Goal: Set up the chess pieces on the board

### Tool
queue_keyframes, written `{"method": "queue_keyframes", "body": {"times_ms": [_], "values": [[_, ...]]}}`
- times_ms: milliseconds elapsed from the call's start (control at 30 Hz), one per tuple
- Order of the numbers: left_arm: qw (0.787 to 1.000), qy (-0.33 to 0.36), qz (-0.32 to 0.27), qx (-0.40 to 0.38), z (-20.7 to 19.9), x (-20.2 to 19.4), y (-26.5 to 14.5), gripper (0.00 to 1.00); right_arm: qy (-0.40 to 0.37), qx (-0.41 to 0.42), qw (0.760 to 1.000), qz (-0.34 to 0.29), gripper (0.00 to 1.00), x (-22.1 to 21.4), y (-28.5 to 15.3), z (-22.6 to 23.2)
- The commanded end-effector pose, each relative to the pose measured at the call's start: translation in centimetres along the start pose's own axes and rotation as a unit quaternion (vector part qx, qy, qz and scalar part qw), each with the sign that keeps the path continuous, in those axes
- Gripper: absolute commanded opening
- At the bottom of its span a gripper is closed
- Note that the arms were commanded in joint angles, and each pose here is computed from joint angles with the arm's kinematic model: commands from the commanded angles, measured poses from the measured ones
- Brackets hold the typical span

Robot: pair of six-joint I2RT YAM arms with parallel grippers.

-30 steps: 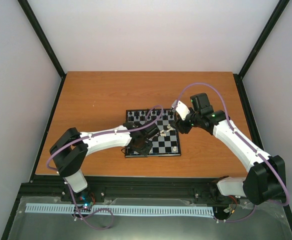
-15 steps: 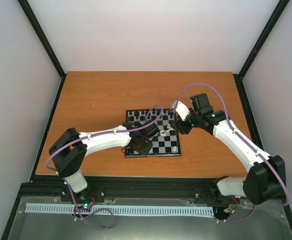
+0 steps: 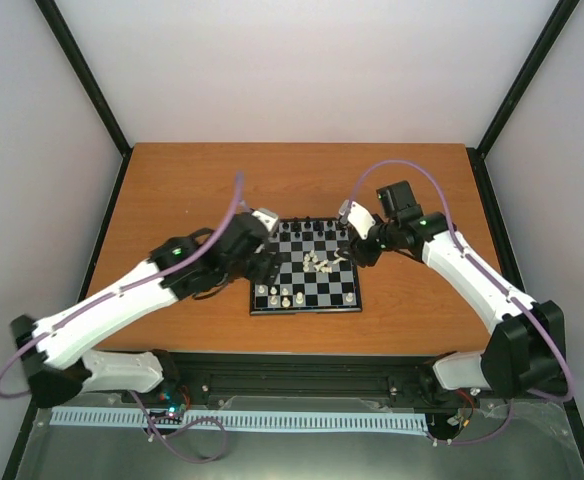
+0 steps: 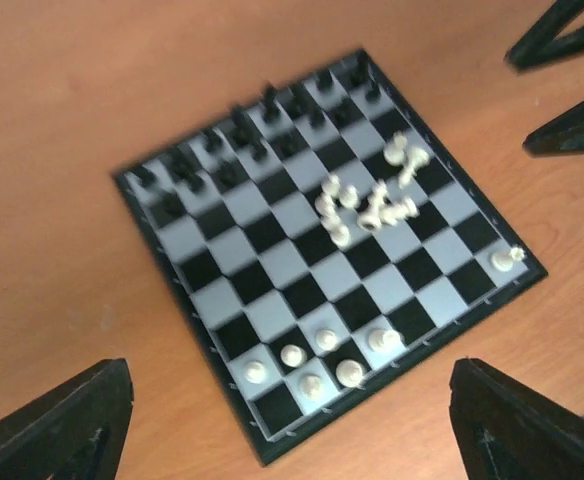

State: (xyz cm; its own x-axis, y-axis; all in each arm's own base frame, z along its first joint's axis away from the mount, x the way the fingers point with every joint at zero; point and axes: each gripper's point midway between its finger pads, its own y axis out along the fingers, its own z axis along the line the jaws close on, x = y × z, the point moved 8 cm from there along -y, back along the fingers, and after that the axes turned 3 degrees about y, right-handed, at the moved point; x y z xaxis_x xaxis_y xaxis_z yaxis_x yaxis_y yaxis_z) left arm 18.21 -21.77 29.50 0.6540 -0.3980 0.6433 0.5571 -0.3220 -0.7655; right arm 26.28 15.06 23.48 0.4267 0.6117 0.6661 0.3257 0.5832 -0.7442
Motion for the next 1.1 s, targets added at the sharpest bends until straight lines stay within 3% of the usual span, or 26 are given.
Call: {"method": "queue_keyframes", "body": {"times_ms": [0, 100, 233, 367, 633, 1067], "values": [[0.991, 0.015, -0.079, 0.11, 3.8, -0.6, -3.1, 0.95, -0.009, 0.037, 0.999, 0.009, 0.54, 1.3, 1.1, 0.4], [0.988, -0.031, -0.092, 0.121, 6.7, -2.5, -1.6, 0.98, -0.021, 0.047, 0.998, 0.037, 0.52, 1.8, 2.9, 1.2], [0.99, -0.084, -0.049, 0.098, 8.4, -3.6, 0.4, 0.96, -0.038, 0.042, 0.995, 0.08, 0.48, 2.3, 5.8, 1.9], [0.981, -0.096, -0.041, 0.162, 9.8, -3.6, 0.5, 0.95, -0.044, 0.059, 0.99, 0.117, 0.43, 2.4, 8.8, 2.2], [0.979, -0.099, -0.06, 0.169, 10.0, -3.9, -0.1, 0.93, -0.041, 0.062, 0.982, 0.176, 0.39, 1.7, 13.4, 2.0], [0.98, -0.097, -0.053, 0.164, 9.9, -4.0, 0.3, 0.92, -0.038, 0.081, 0.976, 0.198, 0.32, 1.5, 15.9, 2.2]]}}
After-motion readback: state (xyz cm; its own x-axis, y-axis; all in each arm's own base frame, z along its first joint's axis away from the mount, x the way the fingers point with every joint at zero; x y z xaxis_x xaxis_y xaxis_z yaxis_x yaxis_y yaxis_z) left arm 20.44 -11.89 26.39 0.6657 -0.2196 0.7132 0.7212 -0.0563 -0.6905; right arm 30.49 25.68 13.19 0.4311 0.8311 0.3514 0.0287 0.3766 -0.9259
